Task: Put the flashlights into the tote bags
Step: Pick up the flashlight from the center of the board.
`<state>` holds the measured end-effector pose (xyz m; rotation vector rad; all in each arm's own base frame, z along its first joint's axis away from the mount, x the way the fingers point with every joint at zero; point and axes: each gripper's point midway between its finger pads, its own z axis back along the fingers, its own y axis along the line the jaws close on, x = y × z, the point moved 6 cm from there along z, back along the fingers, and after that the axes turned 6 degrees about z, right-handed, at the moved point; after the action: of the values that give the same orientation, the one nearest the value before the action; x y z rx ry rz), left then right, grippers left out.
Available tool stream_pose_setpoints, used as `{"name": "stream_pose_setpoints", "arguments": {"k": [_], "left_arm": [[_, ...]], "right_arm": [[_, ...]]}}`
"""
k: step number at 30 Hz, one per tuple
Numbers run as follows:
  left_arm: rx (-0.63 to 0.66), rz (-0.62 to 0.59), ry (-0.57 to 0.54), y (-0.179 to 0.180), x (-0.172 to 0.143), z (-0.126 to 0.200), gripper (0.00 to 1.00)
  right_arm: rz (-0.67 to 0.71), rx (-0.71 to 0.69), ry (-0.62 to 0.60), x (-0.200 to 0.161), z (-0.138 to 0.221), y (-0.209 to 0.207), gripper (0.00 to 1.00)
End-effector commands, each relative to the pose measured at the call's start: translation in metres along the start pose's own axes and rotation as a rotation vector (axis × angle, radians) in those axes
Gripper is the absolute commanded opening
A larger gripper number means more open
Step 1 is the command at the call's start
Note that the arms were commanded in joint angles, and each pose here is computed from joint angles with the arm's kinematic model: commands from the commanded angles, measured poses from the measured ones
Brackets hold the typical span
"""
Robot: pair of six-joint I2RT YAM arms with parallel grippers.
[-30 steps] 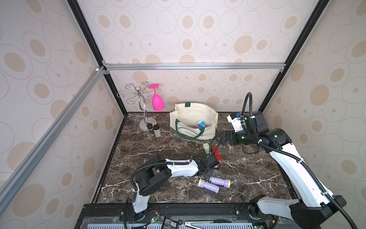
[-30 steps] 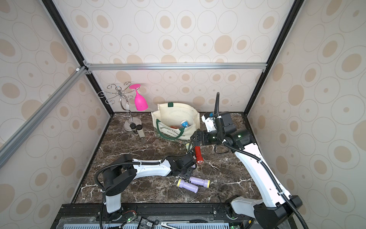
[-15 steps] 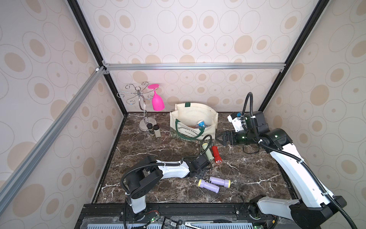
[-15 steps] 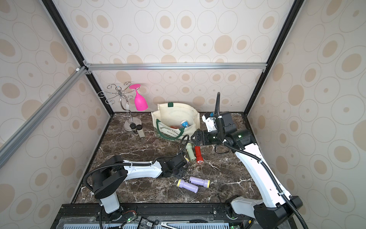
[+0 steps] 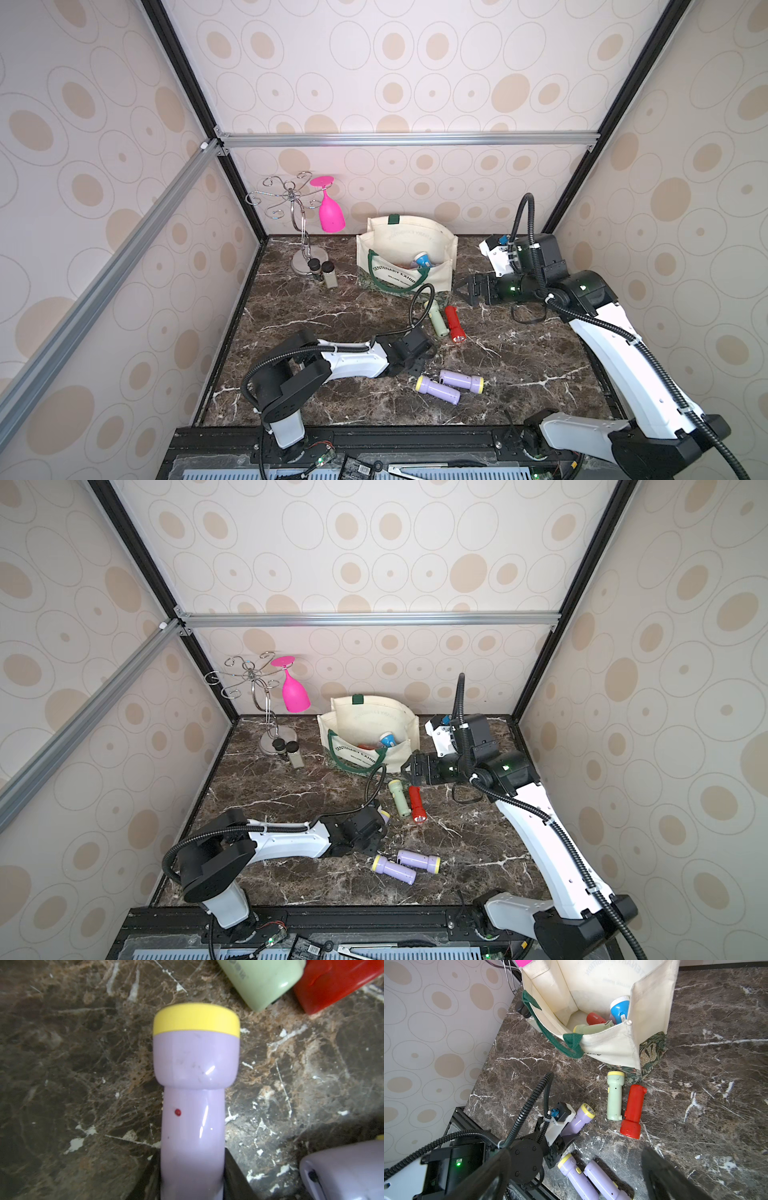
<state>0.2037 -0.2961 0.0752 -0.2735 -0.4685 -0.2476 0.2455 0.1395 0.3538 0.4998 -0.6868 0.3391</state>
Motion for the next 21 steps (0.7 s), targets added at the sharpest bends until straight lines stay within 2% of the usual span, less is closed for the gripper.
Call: {"name": "stream_pose_setpoints", "arguments": {"k": [1,7,12,16,21], "left_arm": [[-0.002,0.041,-0.032,0.003,0.006,0.010,0.27],[-0.090,0.122,-0.177,-0.003,0.030,0.050,0.17],[-0.282,0.198,-0.309,-0.013,0.046,0.092,0.12],[-0.471,0.206,-0.409,-0.030,0.060,0.131,0.12],[-0.614,0.176,-0.462,-0.047,0.077,0.168,0.12]], "right_arm": [[-0.002,0.008,-0.011,0.001,0.008,0.002,1.00],[-0.025,0.058,-0.006,0.001,0.010,0.008,1.00],[-0.073,0.152,-0.002,-0.004,0.007,0.015,1.00],[-0.070,0.247,-0.025,-0.002,0.004,0.024,0.99],[-0.107,0.340,-0.044,0.003,-0.008,0.029,0.99]]}}
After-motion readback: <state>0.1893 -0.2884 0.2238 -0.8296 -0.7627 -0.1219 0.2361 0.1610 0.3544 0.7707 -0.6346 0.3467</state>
